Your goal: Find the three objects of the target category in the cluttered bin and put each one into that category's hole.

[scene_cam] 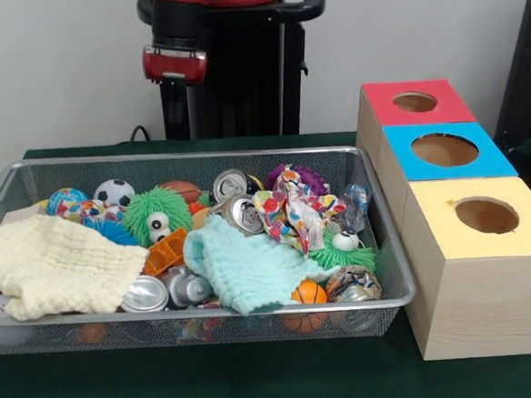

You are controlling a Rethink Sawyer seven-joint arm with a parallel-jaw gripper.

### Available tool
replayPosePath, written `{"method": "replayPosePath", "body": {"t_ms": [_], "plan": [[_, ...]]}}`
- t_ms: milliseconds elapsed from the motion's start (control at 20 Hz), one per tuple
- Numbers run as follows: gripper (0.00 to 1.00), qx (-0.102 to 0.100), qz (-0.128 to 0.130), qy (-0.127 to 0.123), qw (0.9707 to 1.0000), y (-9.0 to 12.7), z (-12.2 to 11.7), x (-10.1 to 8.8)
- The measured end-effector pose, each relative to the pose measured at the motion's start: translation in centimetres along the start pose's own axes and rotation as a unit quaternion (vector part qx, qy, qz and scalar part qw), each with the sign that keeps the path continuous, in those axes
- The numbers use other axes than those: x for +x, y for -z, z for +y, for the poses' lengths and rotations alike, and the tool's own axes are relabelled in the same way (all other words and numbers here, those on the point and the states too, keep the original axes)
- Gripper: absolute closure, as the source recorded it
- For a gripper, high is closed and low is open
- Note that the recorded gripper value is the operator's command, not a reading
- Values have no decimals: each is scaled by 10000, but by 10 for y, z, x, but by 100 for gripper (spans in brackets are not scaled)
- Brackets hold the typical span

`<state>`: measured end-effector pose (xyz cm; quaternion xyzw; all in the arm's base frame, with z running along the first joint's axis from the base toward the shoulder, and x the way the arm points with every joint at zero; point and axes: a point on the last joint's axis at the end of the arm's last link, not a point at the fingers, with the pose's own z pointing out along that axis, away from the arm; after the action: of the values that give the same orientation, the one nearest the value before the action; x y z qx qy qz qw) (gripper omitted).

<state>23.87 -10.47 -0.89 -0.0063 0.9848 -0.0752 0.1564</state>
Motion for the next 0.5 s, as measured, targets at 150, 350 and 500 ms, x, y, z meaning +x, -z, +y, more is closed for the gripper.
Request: {"method": "replayPosePath", "body": {"t_ms": [150,350,500], "plan": [[100,-186,269,151,9993,9,1,9],[100,-368,966,434,9937,21,-9,28],[100,-322,1268,412,9905,22,-23,35]]}}
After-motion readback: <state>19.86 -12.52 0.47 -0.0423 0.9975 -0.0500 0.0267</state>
